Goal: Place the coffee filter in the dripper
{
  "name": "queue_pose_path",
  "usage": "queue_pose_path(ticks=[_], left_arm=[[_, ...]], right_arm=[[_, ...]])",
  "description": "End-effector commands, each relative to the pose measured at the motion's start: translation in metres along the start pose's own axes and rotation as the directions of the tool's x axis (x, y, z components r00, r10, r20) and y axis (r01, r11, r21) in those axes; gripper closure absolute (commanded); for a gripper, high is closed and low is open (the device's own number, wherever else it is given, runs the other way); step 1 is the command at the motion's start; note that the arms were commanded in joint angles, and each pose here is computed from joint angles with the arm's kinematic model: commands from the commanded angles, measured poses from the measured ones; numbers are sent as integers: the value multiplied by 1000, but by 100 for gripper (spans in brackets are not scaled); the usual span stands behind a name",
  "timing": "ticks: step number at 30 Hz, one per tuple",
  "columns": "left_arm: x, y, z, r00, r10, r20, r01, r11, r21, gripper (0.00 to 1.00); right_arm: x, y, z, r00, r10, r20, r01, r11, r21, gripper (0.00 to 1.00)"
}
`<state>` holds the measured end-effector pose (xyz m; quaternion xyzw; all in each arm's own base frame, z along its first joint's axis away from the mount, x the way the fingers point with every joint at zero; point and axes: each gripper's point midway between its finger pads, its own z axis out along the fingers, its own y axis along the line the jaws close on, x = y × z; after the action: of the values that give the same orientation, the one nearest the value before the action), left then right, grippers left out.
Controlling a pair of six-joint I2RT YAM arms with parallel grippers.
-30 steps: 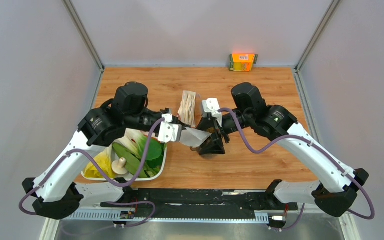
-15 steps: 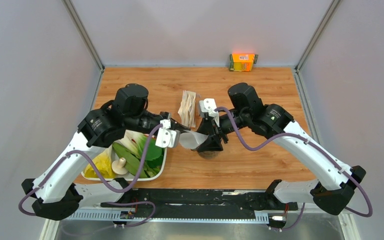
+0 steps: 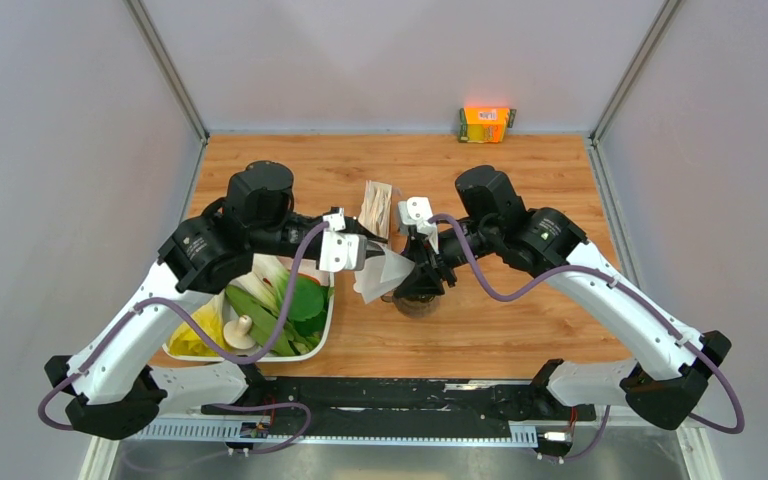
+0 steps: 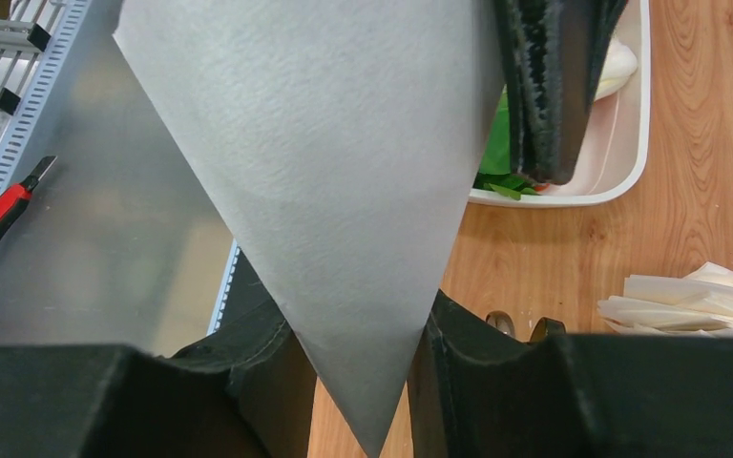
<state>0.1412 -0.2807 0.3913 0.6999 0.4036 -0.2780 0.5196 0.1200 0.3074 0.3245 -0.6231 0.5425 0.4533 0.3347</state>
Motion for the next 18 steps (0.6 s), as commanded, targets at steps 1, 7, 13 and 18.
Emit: queue_pose_path(ticks=[1, 7, 13, 18], left_arm=[[-9, 9, -3, 996, -81, 23, 82, 995, -63, 69], [-4, 21, -12, 948, -309, 81, 317, 938, -138, 62], [-12, 33, -26, 822, -524, 221, 552, 829, -91, 48], [-16, 25, -22, 682, -674, 283, 701, 713, 12, 47]], right_arm=[[-23, 3, -10, 993, -107, 52, 106, 994, 27, 63], [-33, 5, -19, 979, -181, 98, 172, 981, 89, 66], [-42, -1, -26, 964, -229, 136, 204, 963, 174, 64], [-50, -6, -28, 953, -252, 168, 214, 953, 214, 64]])
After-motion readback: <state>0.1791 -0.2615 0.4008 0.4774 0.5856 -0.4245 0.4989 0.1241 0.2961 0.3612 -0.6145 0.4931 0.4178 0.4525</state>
